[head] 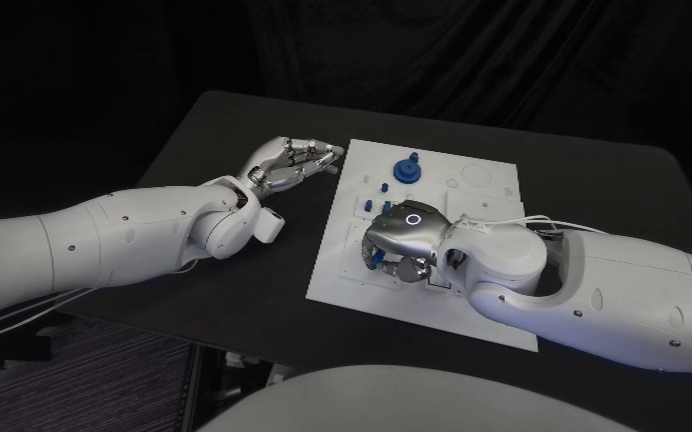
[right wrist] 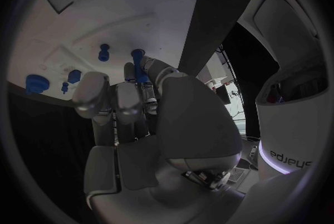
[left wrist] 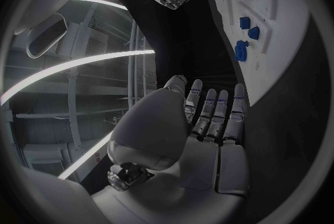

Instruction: Assemble the parts on the task board

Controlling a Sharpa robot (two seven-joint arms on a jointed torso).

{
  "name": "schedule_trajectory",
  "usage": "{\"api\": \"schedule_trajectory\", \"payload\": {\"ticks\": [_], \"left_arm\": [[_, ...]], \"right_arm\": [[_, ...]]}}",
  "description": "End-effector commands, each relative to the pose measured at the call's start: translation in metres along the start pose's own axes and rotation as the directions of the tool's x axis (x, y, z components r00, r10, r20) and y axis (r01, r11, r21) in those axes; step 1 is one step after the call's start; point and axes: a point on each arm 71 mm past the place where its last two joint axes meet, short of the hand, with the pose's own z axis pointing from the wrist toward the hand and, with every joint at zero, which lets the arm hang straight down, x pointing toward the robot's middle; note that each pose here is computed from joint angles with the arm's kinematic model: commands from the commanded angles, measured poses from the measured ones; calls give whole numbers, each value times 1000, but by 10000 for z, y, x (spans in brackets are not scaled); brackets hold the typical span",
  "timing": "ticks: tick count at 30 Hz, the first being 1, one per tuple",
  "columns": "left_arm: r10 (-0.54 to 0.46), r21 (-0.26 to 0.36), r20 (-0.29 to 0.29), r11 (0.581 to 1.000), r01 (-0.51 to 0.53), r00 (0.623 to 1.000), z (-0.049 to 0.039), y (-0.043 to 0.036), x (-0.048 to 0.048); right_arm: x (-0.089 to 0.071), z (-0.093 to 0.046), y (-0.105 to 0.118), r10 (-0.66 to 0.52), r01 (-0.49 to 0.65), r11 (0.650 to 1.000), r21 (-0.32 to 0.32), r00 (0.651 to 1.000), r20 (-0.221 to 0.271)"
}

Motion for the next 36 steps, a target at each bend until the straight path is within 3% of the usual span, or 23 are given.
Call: {"api": "schedule_trajectory", "payload": {"ticks": [1,20,36], "left_arm": [[-17,113,-11,993,18,1000,-4,-78,18],[-23,101,-20,995,25,1000,10,-61,20],[-22,99,-21,995,24,1000,18,-49,18]], "right_arm": [[26,9,12,-12,12,1000,-10,1000,-6],[98,64,28,-9,8,1000,-15,999,-30],[168,45,-4,15,-16,1000,-9,996,-84]]}}
